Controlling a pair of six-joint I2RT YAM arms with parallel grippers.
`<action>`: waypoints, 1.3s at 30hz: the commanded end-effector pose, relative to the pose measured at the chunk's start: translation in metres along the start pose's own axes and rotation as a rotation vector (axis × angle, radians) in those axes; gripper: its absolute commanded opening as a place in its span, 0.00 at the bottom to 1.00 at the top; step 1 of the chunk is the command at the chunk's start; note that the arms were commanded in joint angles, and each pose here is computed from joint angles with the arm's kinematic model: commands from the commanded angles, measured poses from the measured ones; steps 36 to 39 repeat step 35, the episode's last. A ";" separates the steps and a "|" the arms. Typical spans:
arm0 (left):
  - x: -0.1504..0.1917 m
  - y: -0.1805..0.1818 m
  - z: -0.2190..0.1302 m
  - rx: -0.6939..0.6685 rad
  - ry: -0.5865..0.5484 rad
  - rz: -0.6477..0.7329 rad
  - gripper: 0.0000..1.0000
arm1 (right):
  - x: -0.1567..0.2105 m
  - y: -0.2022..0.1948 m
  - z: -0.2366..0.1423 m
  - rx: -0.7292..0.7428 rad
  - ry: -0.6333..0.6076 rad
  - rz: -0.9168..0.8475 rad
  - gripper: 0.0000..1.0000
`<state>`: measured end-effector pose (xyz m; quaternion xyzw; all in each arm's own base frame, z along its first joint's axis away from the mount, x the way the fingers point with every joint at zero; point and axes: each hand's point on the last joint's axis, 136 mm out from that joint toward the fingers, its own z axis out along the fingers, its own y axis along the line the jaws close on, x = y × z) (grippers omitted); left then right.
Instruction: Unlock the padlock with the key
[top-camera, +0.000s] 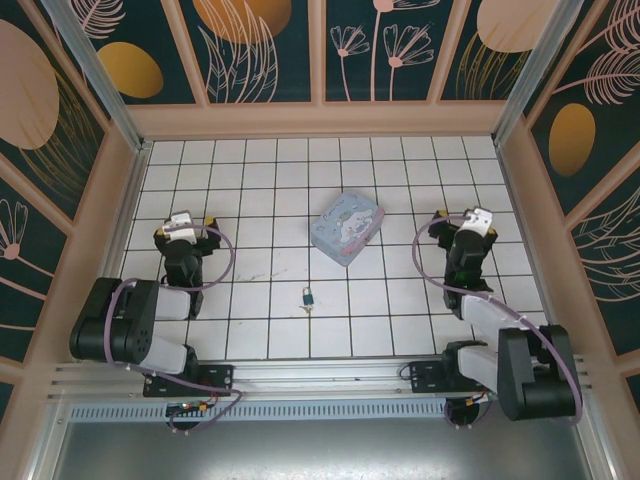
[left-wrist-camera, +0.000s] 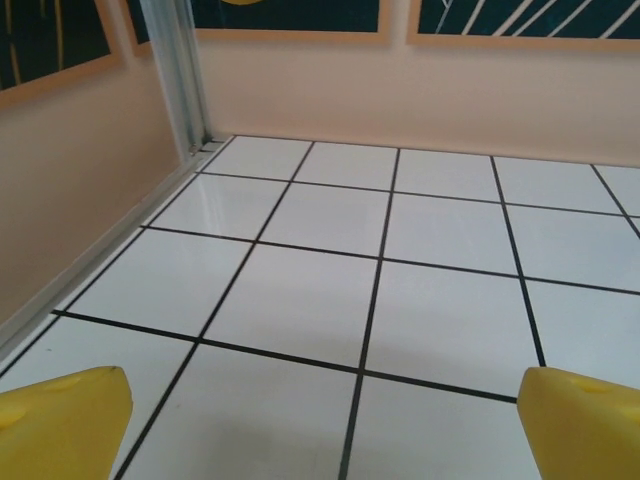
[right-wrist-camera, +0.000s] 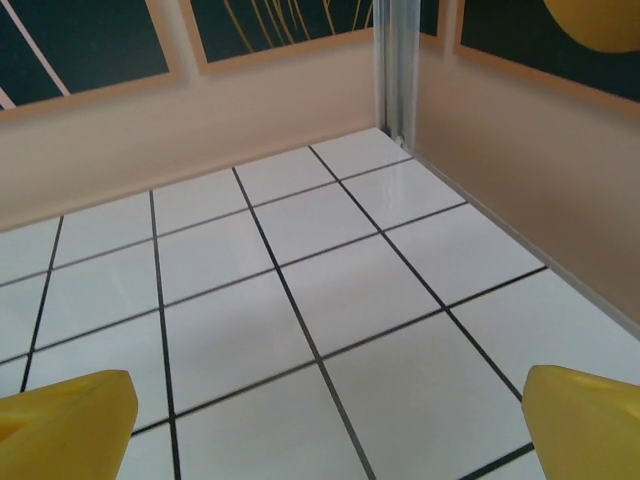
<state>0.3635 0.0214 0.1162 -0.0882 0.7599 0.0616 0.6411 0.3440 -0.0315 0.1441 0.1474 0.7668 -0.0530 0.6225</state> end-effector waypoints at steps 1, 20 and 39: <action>-0.024 -0.007 0.001 0.049 -0.109 -0.008 0.99 | -0.010 0.011 0.002 -0.082 -0.099 0.004 0.99; -0.021 -0.003 0.009 0.046 -0.078 -0.030 0.99 | 0.019 0.023 0.031 -0.246 -0.052 -0.017 0.99; -0.022 0.001 0.007 0.038 -0.085 -0.038 0.99 | 0.020 0.029 0.032 -0.263 -0.044 -0.043 0.99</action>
